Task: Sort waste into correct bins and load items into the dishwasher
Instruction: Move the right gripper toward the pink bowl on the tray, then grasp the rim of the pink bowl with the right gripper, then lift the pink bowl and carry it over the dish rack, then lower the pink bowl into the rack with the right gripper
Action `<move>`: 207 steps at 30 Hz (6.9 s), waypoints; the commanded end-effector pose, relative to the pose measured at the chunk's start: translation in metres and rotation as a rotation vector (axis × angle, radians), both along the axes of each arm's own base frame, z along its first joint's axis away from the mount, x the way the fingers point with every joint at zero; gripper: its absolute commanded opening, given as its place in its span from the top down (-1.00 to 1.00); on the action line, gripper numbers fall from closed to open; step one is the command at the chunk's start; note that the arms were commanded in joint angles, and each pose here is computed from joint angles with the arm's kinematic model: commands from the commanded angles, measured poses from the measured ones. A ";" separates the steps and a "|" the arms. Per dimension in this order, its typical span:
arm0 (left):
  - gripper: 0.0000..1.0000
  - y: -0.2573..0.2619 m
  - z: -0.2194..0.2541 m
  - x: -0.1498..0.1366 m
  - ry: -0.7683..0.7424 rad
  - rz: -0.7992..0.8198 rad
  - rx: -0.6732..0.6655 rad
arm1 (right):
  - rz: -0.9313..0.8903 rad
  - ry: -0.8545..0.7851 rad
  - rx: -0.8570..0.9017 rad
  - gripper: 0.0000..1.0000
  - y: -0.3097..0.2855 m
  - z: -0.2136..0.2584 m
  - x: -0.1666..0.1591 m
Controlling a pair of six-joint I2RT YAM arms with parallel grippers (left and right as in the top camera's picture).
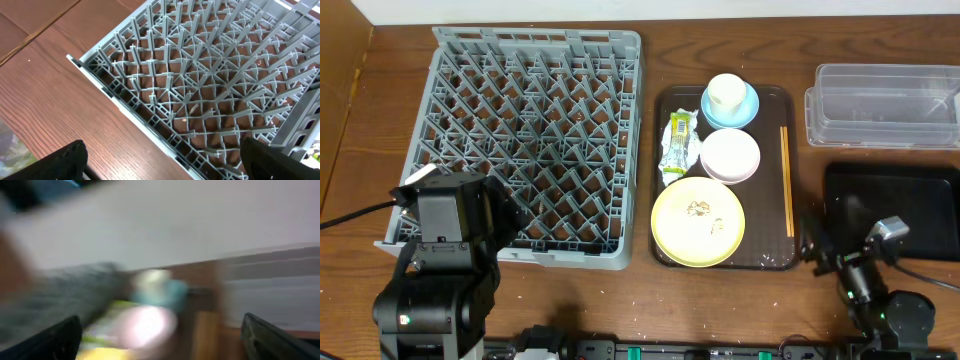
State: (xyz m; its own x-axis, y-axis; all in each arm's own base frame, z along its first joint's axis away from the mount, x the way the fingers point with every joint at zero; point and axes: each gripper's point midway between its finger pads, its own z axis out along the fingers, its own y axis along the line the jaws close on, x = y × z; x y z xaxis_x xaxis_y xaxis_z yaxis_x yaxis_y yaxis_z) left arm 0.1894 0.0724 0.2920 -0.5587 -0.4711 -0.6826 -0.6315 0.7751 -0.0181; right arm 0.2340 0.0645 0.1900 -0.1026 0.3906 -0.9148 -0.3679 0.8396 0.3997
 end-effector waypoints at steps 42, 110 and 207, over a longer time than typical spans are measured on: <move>-0.97 0.002 0.006 -0.001 -0.022 0.022 -0.006 | 0.383 0.798 -0.511 -0.99 0.192 0.052 0.134; -0.97 0.002 0.006 -0.001 -0.022 0.022 -0.007 | 0.754 0.772 -0.317 0.98 0.293 0.056 0.160; -0.97 0.002 0.006 -0.001 -0.022 0.022 -0.007 | 1.194 0.467 0.454 0.98 0.538 -0.012 0.119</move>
